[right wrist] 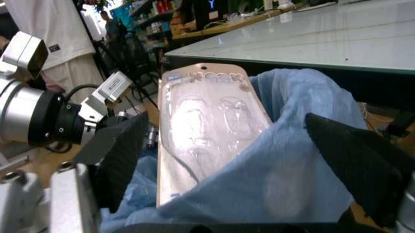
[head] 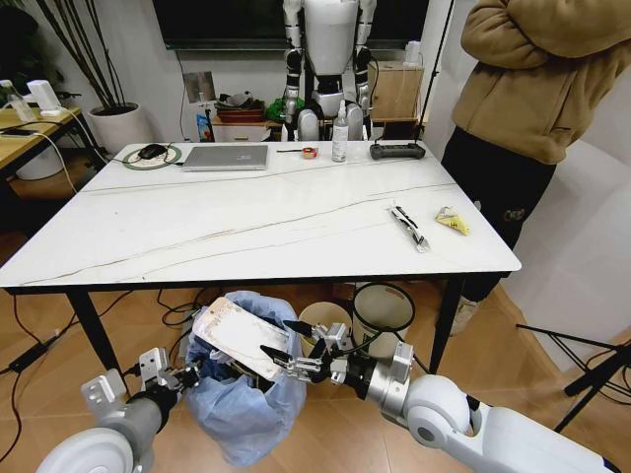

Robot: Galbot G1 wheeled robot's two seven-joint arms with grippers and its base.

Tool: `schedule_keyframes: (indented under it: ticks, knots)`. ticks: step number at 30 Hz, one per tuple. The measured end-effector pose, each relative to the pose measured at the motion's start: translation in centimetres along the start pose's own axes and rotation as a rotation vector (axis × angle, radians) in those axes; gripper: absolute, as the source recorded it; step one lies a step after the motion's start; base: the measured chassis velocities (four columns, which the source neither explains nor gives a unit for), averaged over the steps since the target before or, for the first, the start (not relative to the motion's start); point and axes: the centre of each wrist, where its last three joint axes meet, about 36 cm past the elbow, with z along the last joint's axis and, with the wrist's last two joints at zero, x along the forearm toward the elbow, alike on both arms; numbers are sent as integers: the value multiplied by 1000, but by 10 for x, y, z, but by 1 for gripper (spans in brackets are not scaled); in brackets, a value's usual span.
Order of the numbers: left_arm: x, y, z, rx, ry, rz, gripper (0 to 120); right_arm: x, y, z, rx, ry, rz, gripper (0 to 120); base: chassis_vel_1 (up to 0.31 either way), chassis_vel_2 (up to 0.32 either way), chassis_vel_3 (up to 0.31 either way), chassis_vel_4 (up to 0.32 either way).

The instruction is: Pick up the trash bin and place the trash from the table into it.

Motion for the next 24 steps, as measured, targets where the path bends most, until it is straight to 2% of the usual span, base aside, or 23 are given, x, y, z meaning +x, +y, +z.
schedule_keyframes:
  ticks: [1,3,13,21,24]
  knots:
    - [0,0,0,0,0,0,0,1,0,-2,3,-3,1,96,0,0,0,0]
    - [-1,1,0,0,0,-2,0,2,-1,-6,9,-10,3,99,0,0,0,0]
    - [-2,3,3,-6,11,-14,0,7,-9,-40,41,-87,50,100,0,0,0,0]
    - [-3,5,4,-14,12,-20,0,16,-33,-81,62,-188,231,100,0,0,0,0]
    - [-3,4,5,-17,12,-17,0,24,-47,-101,55,-221,347,100,0,0,0,0]
